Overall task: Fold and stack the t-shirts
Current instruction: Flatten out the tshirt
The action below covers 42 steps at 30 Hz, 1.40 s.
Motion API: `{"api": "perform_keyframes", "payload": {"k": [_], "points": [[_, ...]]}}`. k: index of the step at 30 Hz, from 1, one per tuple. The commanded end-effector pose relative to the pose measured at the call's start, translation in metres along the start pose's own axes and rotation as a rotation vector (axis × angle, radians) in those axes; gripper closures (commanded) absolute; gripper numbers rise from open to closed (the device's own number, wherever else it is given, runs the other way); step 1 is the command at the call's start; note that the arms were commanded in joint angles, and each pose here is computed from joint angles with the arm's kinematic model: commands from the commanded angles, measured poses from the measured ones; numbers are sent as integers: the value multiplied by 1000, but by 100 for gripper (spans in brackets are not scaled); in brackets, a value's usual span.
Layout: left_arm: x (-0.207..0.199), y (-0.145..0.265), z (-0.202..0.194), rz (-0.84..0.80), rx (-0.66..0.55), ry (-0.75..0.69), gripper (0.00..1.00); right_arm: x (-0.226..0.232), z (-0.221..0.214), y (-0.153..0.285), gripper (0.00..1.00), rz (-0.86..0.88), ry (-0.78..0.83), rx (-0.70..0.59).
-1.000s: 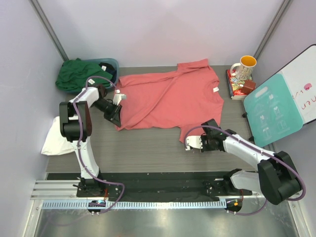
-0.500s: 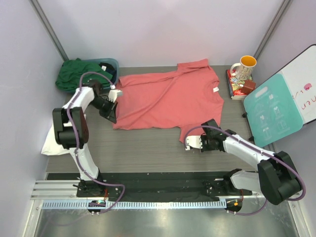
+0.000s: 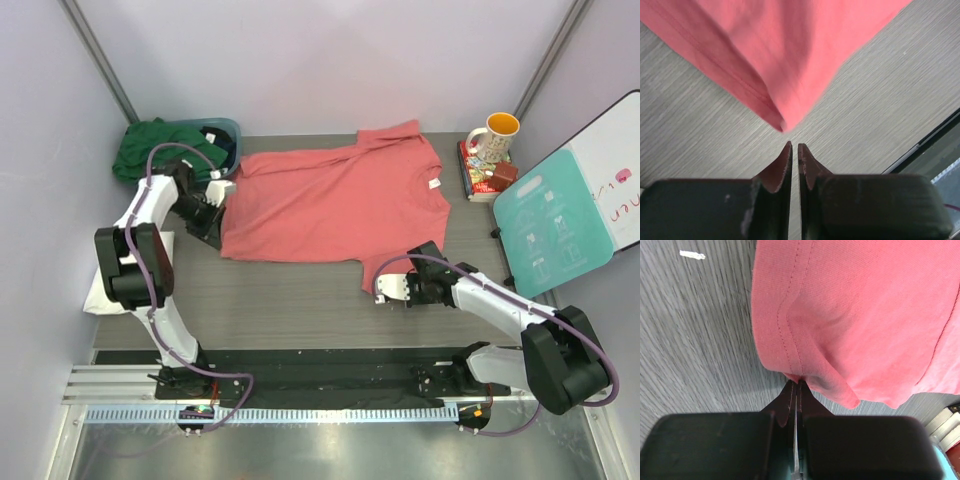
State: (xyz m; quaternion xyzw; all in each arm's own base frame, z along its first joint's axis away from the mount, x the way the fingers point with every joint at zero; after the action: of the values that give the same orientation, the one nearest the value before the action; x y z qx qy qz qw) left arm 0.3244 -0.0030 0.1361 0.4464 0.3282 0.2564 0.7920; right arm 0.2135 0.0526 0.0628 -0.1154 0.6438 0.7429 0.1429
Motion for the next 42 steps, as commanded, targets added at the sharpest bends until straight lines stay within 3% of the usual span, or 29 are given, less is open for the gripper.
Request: {"api": "perform_keyframes", "payload": {"k": [1, 6, 9, 10, 12, 15, 22, 32, 42], "points": [[12, 1, -6, 31, 77, 4, 89, 0, 2, -2, 99, -3, -8, -6], [28, -2, -14, 132, 137, 3, 89, -2, 2, 0, 99, -11, -16, -7], [30, 8, -6, 209, 79, -47, 88, -2, 2, 1, 99, -13, -16, -3], [31, 9, -2, 233, 42, -72, 78, -2, 2, 1, 99, -13, -19, -1], [23, 26, 11, 276, -51, -157, 73, -1, 2, 1, 99, -10, -19, -3], [10, 38, 26, 345, -123, -357, 47, 0, 2, 2, 99, -7, -20, -1], [-30, 3, 30, 306, -52, -813, 44, -1, 3, 2, 99, -12, -24, -3], [-12, -29, 24, 308, 71, -1138, 46, 1, 1, 5, 99, -25, -45, -1], [-5, -42, 16, 236, 117, -1226, 46, 1, 4, 4, 99, -25, -47, -8]]}}
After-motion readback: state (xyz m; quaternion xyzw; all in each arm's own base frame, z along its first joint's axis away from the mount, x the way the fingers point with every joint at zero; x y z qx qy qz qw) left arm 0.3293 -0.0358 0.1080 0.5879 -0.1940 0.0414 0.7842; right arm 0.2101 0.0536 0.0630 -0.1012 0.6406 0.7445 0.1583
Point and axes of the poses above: each gripper's point midway between its finger pads, its own y axis back along the fingers, its own x axis along the line the jaws close on, z = x × y, the point moved 5 cm from there along y, back along the fingers, and after that the axes turned 6 degrees about -y, right-handed, at the moved point
